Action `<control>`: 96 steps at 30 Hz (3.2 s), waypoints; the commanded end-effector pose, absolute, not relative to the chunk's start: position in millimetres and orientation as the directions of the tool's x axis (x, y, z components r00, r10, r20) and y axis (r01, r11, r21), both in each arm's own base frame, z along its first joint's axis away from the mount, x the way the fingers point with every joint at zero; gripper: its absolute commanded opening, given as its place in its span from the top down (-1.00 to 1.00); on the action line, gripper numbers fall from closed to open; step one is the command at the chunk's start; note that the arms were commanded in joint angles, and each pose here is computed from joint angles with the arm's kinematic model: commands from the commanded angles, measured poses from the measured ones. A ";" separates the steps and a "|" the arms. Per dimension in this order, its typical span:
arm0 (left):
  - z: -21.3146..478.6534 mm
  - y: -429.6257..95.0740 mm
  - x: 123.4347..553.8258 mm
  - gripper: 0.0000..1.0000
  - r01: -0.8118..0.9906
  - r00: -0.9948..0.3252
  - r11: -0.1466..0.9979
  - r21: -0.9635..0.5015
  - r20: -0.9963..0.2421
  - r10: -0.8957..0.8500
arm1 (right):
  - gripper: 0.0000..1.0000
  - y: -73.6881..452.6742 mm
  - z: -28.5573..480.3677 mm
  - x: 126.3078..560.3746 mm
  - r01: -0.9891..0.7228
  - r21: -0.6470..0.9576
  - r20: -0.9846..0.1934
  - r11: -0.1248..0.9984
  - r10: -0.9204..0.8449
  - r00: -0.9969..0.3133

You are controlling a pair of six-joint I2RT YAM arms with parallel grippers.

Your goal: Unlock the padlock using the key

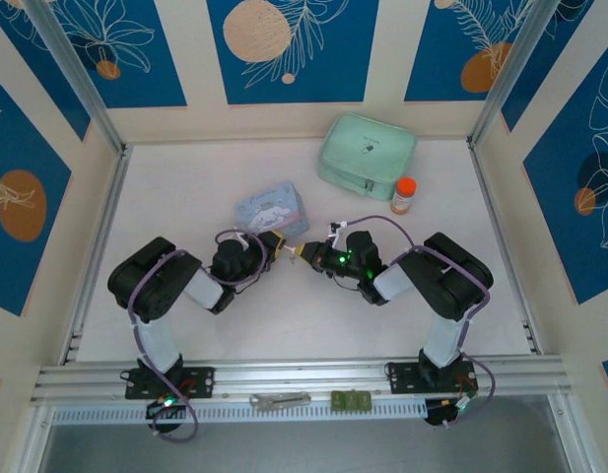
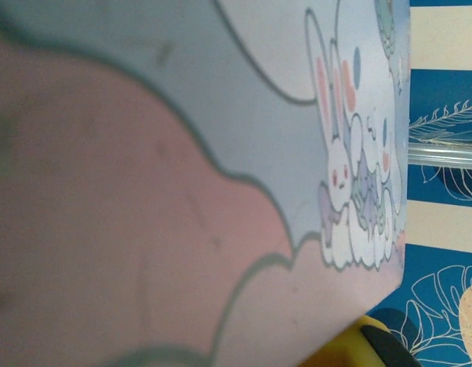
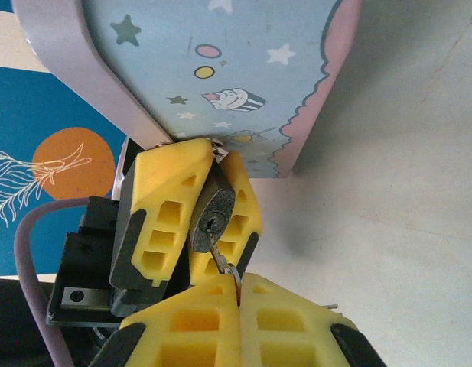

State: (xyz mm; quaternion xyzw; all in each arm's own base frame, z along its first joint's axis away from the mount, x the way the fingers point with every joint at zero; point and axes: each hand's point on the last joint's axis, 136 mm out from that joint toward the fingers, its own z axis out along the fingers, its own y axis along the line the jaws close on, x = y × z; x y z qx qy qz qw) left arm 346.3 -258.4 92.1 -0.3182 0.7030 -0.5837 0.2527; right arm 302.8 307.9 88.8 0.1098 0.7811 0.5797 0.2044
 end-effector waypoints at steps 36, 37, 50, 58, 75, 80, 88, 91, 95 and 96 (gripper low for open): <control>116.4 -288.2 336.9 1.00 -0.046 -0.725 0.064 -0.997 -0.010 -0.688 | 1.00 354.0 113.6 323.7 -0.105 0.966 -0.182 0.237 0.332 -0.926; 116.0 -289.5 336.3 1.00 -0.045 -0.729 0.067 -0.997 -0.013 -0.684 | 1.00 353.7 114.2 324.8 -0.105 0.965 -0.182 0.239 0.331 -0.926; 102.4 -289.4 325.3 1.00 -0.043 -0.757 0.198 -0.979 -0.097 -0.646 | 1.00 360.9 132.9 328.4 -0.117 0.970 -0.180 0.212 0.306 -0.935; 101.5 -287.8 330.2 1.00 -0.035 -0.742 0.207 -0.978 -0.113 -0.661 | 1.00 368.8 126.7 313.2 -0.040 0.984 -0.093 0.174 0.311 -0.946; 106.0 -301.0 318.7 1.00 -0.015 -0.785 0.197 -0.980 -0.110 -0.610 | 1.00 377.3 139.5 331.5 -0.103 0.982 -0.144 0.158 0.279 -0.949; 113.0 -313.2 311.5 1.00 0.001 -0.819 0.191 -0.982 -0.111 -0.564 | 1.00 382.1 144.2 336.0 -0.135 0.980 -0.167 0.145 0.238 -0.957; 110.9 -315.9 306.4 1.00 0.002 -0.833 0.201 -0.980 -0.112 -0.542 | 1.00 379.4 163.5 339.2 -0.227 0.962 -0.253 0.149 0.190 -0.949; 106.5 -314.7 305.3 1.00 0.004 -0.835 0.232 -0.973 -0.131 -0.534 | 1.00 378.9 166.5 335.9 -0.242 0.959 -0.266 0.147 0.170 -0.949; 103.4 -311.4 307.3 1.00 0.008 -0.830 0.265 -0.964 -0.154 -0.537 | 1.00 375.0 165.1 331.3 -0.240 0.959 -0.264 0.152 0.164 -0.951; 102.7 -310.5 308.0 1.00 0.009 -0.828 0.272 -0.962 -0.160 -0.537 | 1.00 372.7 164.3 331.2 -0.238 0.959 -0.262 0.154 0.167 -0.950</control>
